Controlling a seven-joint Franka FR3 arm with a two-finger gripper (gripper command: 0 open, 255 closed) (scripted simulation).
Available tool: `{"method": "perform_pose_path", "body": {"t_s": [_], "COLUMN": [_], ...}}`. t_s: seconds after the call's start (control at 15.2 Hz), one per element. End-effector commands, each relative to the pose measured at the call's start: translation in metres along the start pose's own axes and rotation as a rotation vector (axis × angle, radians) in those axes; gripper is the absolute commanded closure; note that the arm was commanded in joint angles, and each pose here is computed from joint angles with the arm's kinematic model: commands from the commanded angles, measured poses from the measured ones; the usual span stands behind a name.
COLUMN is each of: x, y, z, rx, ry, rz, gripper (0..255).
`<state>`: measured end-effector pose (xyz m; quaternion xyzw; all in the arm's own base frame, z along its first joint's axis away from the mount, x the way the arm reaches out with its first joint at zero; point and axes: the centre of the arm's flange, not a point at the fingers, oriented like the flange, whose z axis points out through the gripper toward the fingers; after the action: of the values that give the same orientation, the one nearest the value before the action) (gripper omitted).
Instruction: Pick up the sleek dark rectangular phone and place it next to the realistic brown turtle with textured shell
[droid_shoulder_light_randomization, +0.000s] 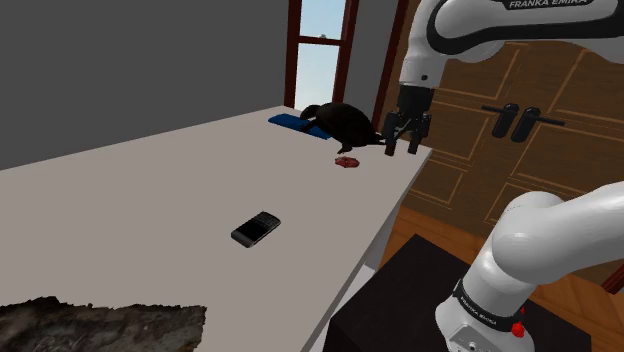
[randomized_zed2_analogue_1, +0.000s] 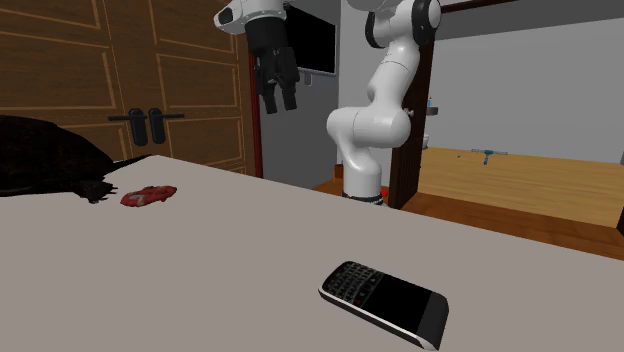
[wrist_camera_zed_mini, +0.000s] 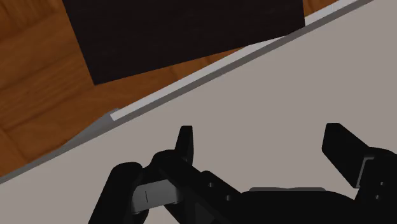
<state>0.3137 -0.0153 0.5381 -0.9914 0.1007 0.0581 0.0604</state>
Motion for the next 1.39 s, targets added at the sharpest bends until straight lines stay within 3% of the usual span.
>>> {"method": "perform_pose_path", "body": {"t_s": [0.0,0.66,1.32], "x": [0.0,-0.008,0.023], "y": [0.0,-0.116,-0.23], "z": [0.0,0.052,0.101], "rx": [0.0,0.027,0.054], "ry": [0.0,-0.007,-0.014], "rz": [0.0,0.342,0.684], "gripper": [0,0,0]}}
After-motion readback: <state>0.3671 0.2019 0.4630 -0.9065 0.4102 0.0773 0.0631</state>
